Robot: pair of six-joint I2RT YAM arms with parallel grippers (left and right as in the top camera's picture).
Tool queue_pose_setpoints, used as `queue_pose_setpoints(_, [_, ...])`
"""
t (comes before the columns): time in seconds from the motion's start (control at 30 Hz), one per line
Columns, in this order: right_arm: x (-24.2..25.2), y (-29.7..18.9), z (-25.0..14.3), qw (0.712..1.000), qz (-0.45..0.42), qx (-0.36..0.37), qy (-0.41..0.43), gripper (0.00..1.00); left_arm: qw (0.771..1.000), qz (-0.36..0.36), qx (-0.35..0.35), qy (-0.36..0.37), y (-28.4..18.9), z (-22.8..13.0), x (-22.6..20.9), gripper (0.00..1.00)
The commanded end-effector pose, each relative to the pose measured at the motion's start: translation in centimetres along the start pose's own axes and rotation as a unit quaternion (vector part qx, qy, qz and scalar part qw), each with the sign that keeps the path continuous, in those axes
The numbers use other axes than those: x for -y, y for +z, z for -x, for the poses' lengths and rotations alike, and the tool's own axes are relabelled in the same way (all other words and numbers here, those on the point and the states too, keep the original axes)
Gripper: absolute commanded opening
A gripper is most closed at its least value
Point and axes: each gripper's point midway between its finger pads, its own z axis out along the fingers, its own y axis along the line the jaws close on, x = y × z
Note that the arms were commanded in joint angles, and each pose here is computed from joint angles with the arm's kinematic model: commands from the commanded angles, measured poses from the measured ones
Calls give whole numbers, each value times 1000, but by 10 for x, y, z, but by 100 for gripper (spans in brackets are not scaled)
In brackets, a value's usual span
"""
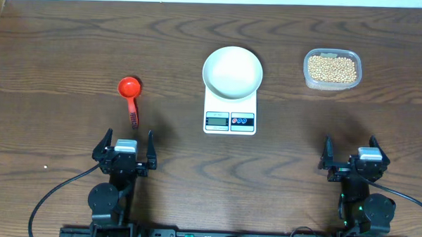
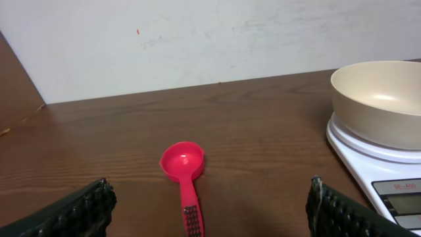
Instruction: Scoop item into bowl and weigh 50g on scale
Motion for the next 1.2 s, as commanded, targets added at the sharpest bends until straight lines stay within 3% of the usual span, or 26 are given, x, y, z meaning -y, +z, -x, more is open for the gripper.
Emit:
queue_pose_setpoints(0.0, [-3,0,-1,1000,7,0,-1,99,1000,-8,-25,-1,1,-17,3,95])
queue_pose_setpoints(0.7, [-3,0,-1,1000,7,0,-1,99,1000,-8,-21,-1,1,-15,3,95])
queue_pose_setpoints(0.87, [-3,0,-1,1000,7,0,-1,99,998,-58,3,-6,0,-4,20,95])
queue_pose_setpoints(1.17, [-3,0,-1,1000,7,0,-1,99,996,-65,53,5,-3,25,21,95])
